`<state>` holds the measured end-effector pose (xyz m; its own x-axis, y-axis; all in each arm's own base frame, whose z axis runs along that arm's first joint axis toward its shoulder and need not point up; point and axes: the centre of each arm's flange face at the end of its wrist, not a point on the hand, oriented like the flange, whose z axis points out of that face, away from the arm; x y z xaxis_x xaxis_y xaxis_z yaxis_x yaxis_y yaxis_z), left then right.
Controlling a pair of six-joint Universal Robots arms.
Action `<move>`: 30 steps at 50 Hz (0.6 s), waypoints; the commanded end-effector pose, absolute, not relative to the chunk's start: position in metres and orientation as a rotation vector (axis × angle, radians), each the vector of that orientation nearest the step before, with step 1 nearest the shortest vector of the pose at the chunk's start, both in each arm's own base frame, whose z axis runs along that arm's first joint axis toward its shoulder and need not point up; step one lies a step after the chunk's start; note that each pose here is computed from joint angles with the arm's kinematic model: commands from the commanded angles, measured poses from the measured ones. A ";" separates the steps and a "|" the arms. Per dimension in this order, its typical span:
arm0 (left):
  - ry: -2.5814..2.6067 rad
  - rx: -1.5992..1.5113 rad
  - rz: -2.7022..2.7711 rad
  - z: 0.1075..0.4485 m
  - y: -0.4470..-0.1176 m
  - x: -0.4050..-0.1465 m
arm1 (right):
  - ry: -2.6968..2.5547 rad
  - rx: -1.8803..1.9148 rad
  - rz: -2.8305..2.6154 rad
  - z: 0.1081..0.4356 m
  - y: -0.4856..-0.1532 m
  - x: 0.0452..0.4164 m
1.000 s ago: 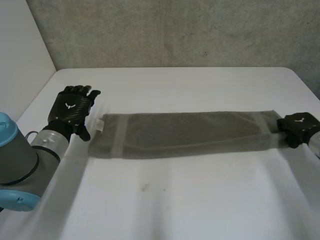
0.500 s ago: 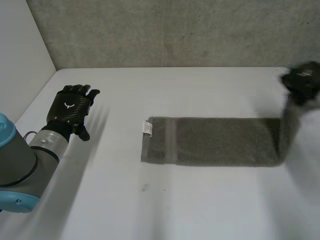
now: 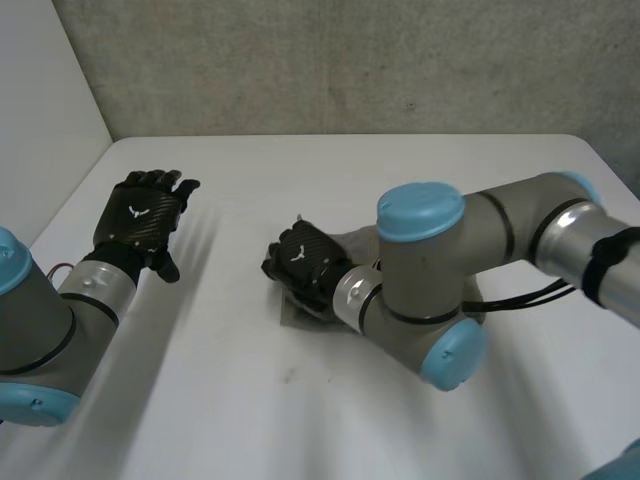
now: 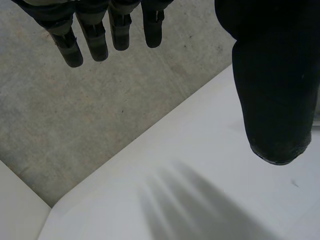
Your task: Fold the towel.
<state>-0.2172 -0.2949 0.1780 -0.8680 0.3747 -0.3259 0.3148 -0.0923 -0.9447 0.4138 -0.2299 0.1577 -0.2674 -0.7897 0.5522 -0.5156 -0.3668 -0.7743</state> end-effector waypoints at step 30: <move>-2.073 -0.825 2.120 0.174 -0.285 -0.226 | 2.195 -1.289 -1.772 0.147 -0.312 0.225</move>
<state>-0.2262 -0.2859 0.1737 -0.8543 0.4055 -0.3252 0.3169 -0.0897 -0.9442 0.2197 -0.2994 0.1318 -0.6470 -0.6518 0.3956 -0.5673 0.0648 -0.8210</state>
